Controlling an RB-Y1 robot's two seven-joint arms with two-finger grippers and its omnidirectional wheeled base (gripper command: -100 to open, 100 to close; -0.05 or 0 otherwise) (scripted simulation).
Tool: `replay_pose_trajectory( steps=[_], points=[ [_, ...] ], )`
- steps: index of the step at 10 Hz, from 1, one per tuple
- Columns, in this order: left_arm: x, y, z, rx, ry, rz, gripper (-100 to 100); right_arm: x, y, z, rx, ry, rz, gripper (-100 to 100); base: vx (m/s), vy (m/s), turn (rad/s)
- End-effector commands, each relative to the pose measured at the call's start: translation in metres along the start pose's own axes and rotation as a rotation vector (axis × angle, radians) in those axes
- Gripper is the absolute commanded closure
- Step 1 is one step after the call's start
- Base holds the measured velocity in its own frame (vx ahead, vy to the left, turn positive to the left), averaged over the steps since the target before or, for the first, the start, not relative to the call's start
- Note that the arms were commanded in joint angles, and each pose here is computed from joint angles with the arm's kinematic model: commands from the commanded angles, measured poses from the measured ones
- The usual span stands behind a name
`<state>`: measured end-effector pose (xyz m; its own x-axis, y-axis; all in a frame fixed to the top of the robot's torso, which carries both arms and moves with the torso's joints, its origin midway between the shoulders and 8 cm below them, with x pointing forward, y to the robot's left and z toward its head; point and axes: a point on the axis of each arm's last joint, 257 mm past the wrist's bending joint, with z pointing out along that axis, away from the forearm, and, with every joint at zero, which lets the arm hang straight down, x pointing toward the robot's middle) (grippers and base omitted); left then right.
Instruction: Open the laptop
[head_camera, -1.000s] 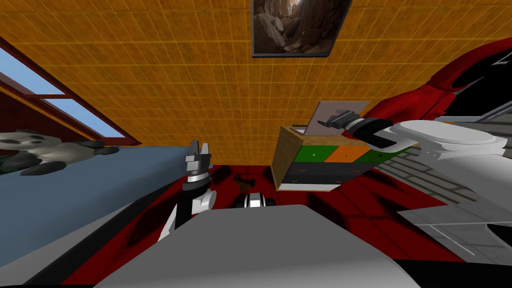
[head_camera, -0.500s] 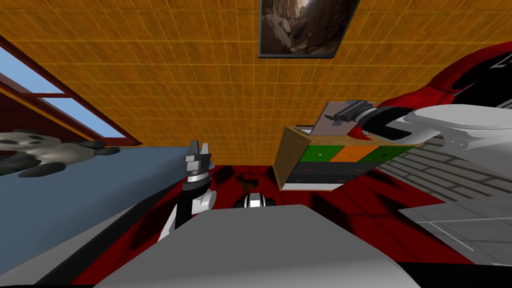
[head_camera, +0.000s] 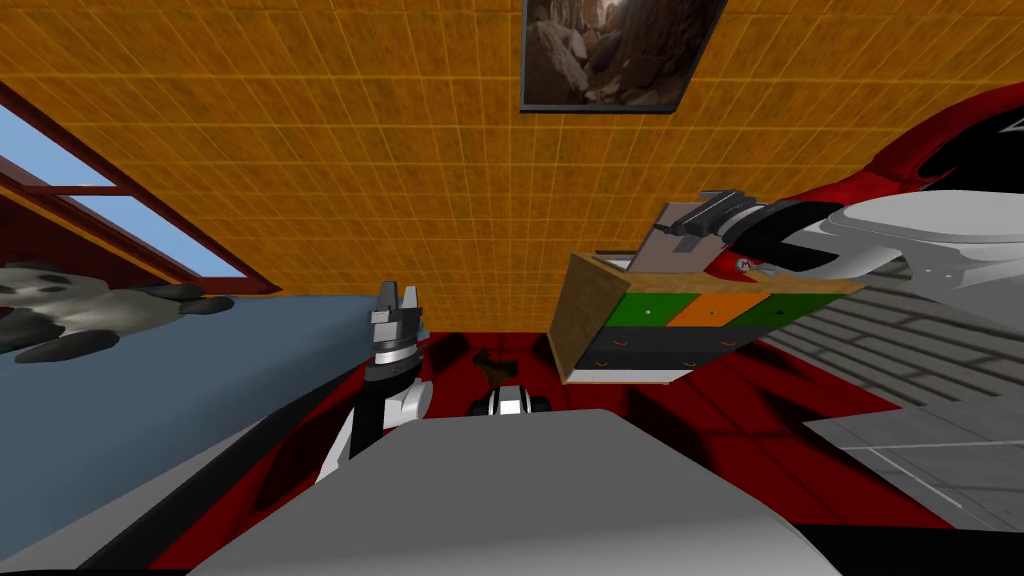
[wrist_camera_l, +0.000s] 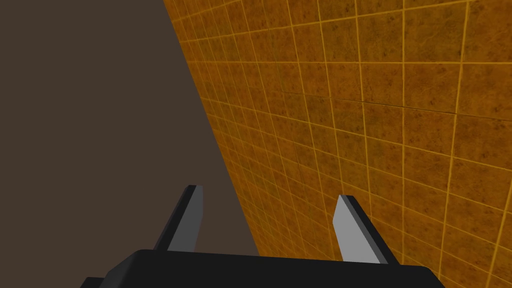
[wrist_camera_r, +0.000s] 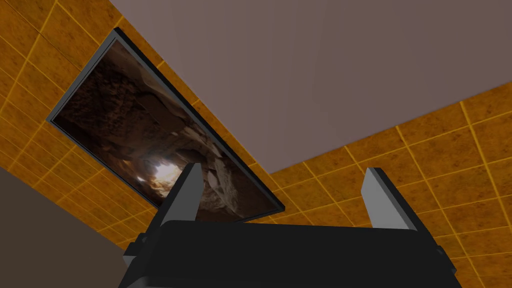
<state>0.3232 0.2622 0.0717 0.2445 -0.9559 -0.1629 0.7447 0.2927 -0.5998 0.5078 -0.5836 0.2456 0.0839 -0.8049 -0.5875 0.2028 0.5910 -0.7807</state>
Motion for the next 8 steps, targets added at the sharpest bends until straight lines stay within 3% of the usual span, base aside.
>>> replay_pose_trajectory(
  steps=[1,8],
  points=[
    [0.0,0.0,0.0,0.0,0.0,0.0,0,0.005,0.003,-0.001,0.001,0.001,0.004,100,-0.045,-0.019,0.012],
    [0.0,0.0,0.0,0.0,0.0,0.0,0,-0.031,0.019,0.013,-0.157,0.019,0.018,100,0.07,-0.012,-0.091]
  ],
)
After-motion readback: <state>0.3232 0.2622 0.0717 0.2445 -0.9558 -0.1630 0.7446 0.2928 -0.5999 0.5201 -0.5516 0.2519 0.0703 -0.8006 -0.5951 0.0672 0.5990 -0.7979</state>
